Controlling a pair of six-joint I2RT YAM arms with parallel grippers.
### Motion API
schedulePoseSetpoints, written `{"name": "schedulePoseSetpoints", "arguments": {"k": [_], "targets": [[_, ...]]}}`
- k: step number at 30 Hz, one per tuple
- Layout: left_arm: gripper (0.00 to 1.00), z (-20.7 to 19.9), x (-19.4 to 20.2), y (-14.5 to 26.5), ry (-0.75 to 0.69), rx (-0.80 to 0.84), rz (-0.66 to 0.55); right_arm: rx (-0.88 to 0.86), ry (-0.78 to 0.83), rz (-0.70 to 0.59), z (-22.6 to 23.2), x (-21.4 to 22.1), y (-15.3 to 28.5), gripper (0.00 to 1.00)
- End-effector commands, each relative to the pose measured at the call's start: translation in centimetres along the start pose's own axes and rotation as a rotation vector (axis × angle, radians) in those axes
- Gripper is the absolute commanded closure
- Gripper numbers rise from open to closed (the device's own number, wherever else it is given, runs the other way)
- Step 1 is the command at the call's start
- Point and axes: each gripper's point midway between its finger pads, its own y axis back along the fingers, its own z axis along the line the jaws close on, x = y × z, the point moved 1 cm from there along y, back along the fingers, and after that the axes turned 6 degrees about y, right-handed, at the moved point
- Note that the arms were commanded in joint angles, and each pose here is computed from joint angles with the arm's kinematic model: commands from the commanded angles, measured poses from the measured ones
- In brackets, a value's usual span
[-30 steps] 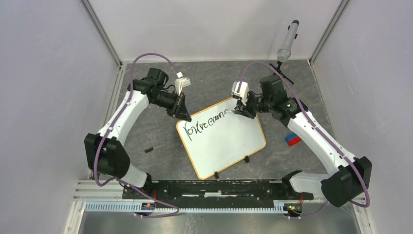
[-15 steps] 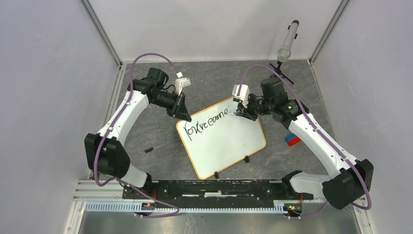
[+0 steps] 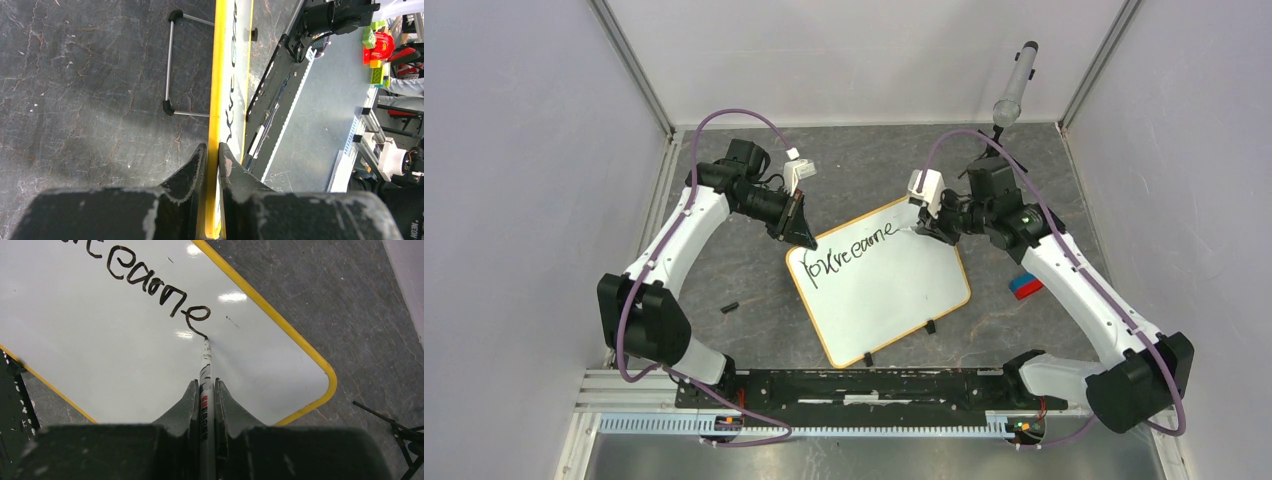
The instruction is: Write a sentence on the whiteboard
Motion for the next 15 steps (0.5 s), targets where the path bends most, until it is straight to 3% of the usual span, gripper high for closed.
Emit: {"name": "schedulePoseSetpoints", "arguments": {"k": [1,15], "targets": [[0.98,-0.27,-0.82,0.3,-0.073,-0.005,-0.015,0.069,0.036,-0.039,-1.81,-1.8,1.39,1.0],[0.98,-0.23,-0.79,0.25,-0.076,-0.006,-0.014,0.071,0.016,-0.069,-2.41,-2.39,0.79,1.0]]}}
